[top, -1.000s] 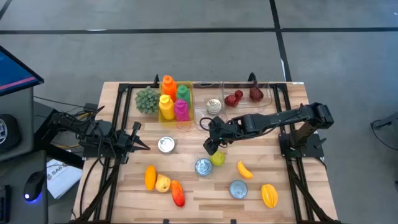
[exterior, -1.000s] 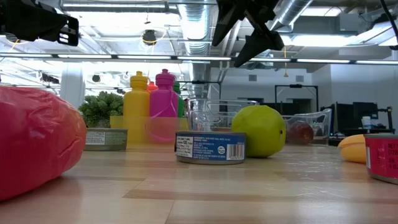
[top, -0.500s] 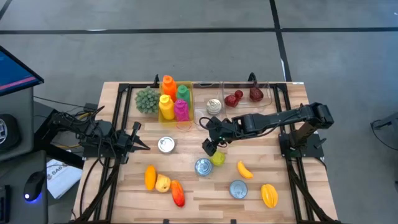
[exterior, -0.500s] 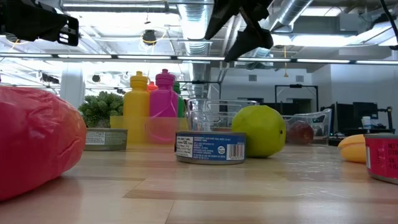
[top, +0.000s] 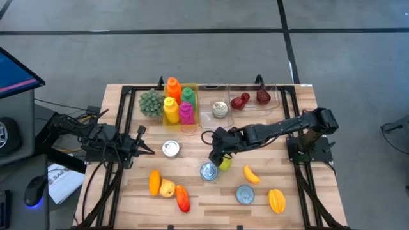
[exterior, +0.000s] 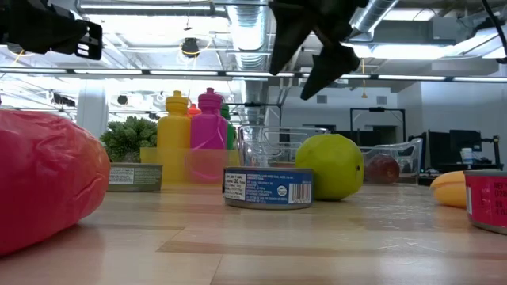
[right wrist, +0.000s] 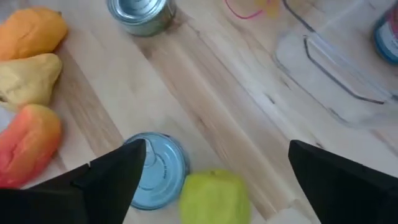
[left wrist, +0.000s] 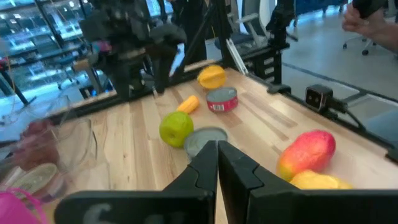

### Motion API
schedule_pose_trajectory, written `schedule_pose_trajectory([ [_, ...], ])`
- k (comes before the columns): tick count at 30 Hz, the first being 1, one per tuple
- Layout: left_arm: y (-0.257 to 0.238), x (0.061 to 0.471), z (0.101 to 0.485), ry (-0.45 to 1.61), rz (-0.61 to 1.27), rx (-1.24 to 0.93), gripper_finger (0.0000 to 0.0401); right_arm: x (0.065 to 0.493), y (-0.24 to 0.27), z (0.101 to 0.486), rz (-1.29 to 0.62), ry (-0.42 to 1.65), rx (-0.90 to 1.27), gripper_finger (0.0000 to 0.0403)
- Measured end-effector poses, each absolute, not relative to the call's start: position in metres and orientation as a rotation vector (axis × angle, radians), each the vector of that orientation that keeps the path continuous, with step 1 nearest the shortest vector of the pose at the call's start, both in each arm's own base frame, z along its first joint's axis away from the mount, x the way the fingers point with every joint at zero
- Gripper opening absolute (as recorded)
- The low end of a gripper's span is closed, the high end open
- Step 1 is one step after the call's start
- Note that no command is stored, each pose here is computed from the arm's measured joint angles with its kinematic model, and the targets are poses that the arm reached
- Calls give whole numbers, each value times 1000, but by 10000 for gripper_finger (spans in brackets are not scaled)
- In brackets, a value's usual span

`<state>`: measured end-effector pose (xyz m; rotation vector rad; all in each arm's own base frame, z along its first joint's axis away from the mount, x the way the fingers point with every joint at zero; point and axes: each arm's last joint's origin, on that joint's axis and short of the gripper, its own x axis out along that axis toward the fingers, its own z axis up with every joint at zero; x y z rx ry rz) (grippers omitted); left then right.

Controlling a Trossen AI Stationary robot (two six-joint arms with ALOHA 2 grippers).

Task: Pick & Place Food Item
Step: Put the green apple into the right transparent bin

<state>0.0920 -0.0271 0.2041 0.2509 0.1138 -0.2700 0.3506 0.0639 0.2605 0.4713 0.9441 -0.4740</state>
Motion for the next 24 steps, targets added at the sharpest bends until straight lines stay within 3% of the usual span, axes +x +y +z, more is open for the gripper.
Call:
schedule_pose_trajectory([
  [24,-29,98,199,174,-277,261,2,349,63,259,-500,961,510,392],
])
